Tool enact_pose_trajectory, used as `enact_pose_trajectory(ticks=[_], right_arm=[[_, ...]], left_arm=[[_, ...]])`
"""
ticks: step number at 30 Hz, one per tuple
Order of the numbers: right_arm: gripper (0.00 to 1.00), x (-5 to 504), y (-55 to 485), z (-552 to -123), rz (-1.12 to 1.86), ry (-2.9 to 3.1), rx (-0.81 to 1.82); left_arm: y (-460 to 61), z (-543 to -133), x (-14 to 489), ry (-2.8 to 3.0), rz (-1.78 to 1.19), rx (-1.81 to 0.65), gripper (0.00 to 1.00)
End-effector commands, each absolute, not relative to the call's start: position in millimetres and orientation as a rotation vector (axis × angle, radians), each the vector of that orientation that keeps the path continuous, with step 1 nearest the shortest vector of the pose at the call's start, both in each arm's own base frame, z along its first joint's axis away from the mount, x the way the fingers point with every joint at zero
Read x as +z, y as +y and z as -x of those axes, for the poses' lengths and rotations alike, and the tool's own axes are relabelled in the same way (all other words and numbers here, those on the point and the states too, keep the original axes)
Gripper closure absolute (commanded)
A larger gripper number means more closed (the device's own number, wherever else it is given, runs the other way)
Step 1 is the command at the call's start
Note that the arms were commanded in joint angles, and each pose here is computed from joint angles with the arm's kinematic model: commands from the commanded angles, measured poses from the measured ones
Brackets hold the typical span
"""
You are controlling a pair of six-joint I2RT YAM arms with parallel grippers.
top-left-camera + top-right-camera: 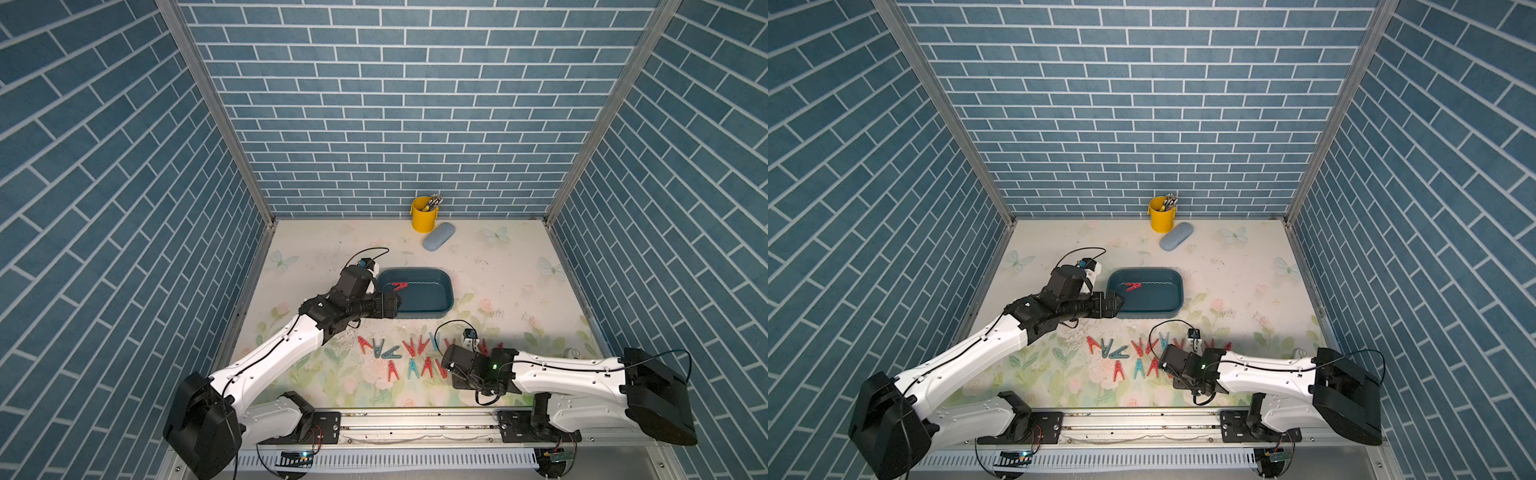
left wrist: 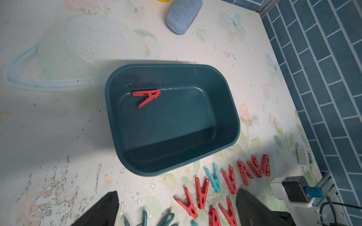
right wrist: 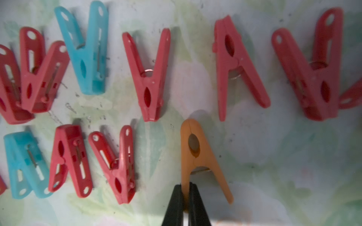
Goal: Take the clothespins out of the storage box
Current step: Place the clothespin at the center of the board.
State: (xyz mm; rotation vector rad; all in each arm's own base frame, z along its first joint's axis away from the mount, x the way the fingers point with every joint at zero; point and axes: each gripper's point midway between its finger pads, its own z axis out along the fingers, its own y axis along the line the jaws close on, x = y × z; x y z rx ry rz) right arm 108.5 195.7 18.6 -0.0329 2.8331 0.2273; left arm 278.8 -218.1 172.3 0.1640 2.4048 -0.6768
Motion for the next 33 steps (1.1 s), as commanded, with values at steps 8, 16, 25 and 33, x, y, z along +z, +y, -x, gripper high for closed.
enact_pose_trajectory(ticks=[8,16,25,33], right_arm=[[0.72,26,198,-110,-0.002,2.814,0.259],[0.69,57,202,-122,0.025,2.744,0.267],[0.58,114,227,-177,0.080,2.577,0.382],[0.48,153,247,-236,0.172,2.450,0.460]], left_arm=[[-217,-280,177,2.395,-0.138,-0.699,0.01],[-221,-288,172,2.407,-0.124,-0.687,0.00],[-224,-305,153,2.461,-0.117,-0.595,0.02],[-225,-328,132,2.506,-0.214,-0.426,0.18]])
